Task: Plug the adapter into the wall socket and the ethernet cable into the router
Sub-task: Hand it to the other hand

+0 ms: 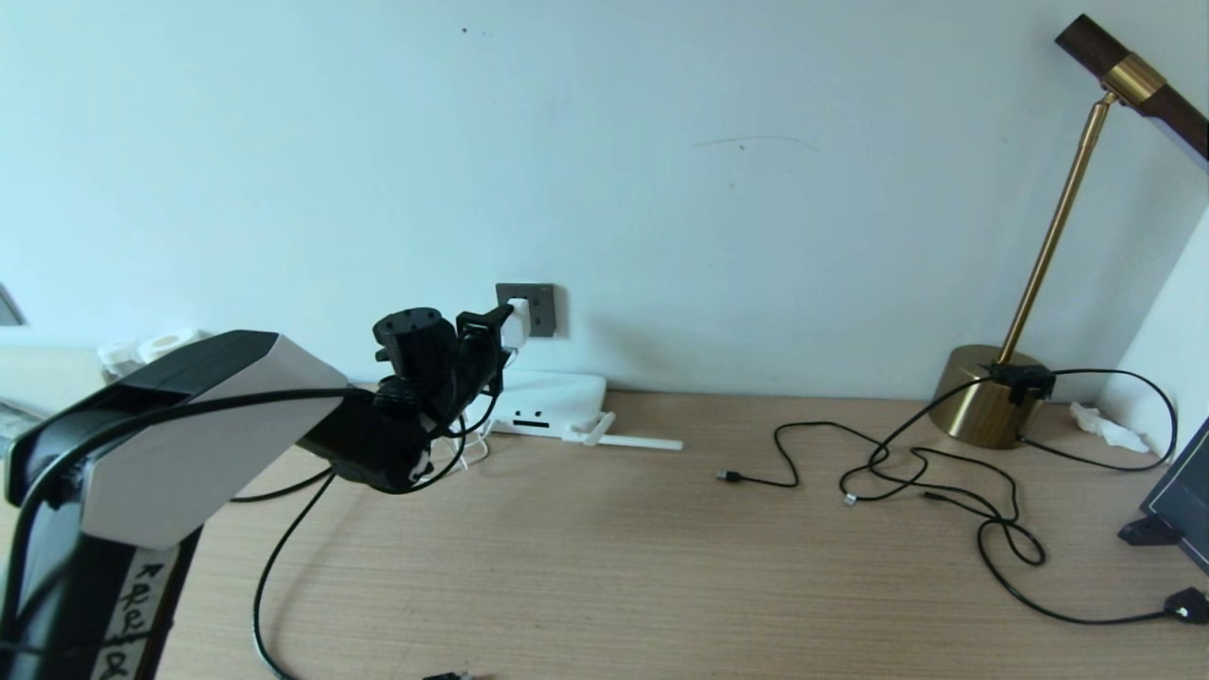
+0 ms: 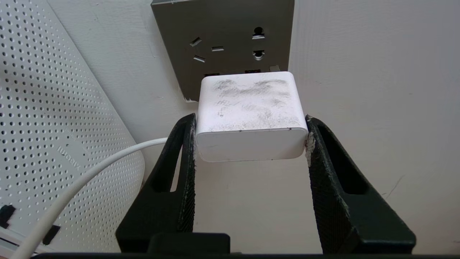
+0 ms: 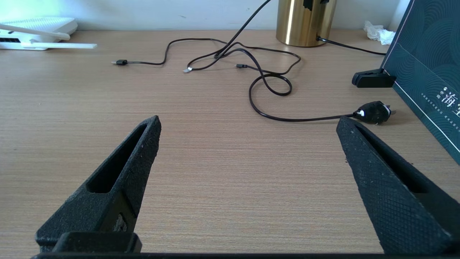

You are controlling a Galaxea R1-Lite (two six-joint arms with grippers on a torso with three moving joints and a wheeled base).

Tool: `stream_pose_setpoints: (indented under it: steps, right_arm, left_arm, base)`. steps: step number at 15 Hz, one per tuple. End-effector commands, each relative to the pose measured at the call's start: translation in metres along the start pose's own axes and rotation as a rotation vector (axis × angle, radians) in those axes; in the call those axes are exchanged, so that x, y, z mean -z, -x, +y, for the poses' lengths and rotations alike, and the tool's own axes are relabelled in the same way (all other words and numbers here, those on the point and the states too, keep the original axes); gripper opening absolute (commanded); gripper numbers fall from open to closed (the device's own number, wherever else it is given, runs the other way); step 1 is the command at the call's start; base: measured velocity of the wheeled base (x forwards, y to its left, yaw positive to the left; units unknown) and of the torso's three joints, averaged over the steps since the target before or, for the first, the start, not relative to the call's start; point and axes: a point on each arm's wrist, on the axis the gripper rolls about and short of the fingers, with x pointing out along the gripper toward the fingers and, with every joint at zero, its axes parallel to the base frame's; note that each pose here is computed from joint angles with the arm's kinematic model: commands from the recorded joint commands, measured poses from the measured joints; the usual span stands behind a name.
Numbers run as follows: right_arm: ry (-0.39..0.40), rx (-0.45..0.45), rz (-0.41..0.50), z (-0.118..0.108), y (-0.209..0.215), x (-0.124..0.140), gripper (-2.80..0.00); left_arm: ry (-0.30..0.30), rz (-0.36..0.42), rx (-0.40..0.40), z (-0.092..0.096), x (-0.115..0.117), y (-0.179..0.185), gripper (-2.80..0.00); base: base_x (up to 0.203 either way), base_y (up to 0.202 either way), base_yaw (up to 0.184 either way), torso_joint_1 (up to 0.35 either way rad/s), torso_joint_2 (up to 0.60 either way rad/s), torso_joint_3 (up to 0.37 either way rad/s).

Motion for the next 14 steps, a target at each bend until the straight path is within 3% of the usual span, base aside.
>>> stream_pose_setpoints:
  steps: [1, 14]
  right_arm:
    - [0.000, 0.000, 0.000, 0.0000, 0.0001, -0.0001, 0.00]
    - [0.000, 0.000, 0.000, 0.0000, 0.0001, -0.0002, 0.00]
  left_arm:
    - [0.008, -0.002, 0.006, -0.0003, -0.0001, -0.0003, -2.80]
    - [0.007, -0.013, -0.004, 0.0035, -0.0038, -0.0002, -2.80]
  base:
    - [0.000, 0.000, 0.000, 0.000, 0.00, 0.000]
    - [0.000, 0.000, 0.000, 0.000, 0.00, 0.000]
